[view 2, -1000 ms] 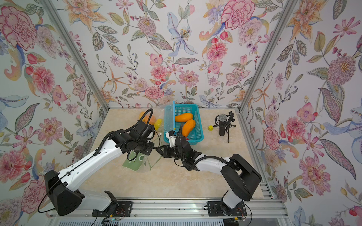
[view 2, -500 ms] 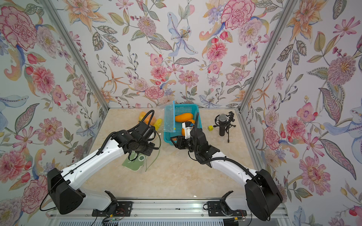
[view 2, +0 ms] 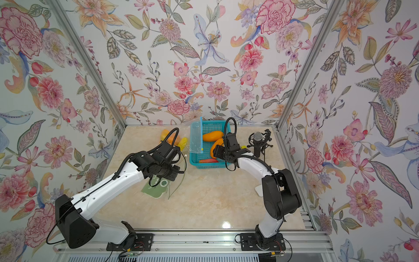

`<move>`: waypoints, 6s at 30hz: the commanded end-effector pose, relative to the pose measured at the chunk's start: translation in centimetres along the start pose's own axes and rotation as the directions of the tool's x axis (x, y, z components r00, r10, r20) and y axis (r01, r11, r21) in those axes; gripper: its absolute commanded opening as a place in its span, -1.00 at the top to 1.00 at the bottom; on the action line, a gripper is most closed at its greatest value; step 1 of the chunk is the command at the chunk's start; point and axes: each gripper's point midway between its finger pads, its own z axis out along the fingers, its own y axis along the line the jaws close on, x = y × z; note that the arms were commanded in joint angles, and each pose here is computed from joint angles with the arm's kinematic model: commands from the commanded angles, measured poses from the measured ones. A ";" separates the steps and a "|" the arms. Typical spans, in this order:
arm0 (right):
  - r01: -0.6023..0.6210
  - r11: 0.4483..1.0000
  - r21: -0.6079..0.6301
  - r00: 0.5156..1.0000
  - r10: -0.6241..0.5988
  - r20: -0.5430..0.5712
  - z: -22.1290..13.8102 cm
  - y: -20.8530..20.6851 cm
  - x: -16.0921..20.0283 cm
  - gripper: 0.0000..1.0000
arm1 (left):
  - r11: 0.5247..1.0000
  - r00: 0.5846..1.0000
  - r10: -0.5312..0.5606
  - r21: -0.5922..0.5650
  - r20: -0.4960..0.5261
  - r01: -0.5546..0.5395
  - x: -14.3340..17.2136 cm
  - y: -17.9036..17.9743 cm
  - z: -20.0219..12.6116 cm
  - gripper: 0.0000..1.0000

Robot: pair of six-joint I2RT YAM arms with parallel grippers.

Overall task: Place the mango in a zip-top bag and seal the zipper
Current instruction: Pick up the mango from the basket, then place the mango in the zipper food storage bag.

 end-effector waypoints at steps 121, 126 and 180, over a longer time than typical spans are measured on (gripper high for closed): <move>-0.472 0.674 -0.569 0.863 0.220 -0.455 -15.7 15.3 9.4 -0.42 | 0.887 0.957 -0.136 0.462 0.257 0.002 -4.3 -5.9 -7.1 1.00; -0.381 0.694 -0.611 0.914 0.182 -0.363 -17.3 15.5 7.5 -0.16 | 0.871 0.944 -0.193 0.489 0.268 0.040 -4.8 -4.7 -7.7 1.00; 0.021 0.760 -0.649 0.992 -0.098 -0.083 -18.2 18.3 6.5 1.00 | 0.907 0.955 -0.215 0.405 0.204 0.118 -3.0 -0.3 -5.5 1.00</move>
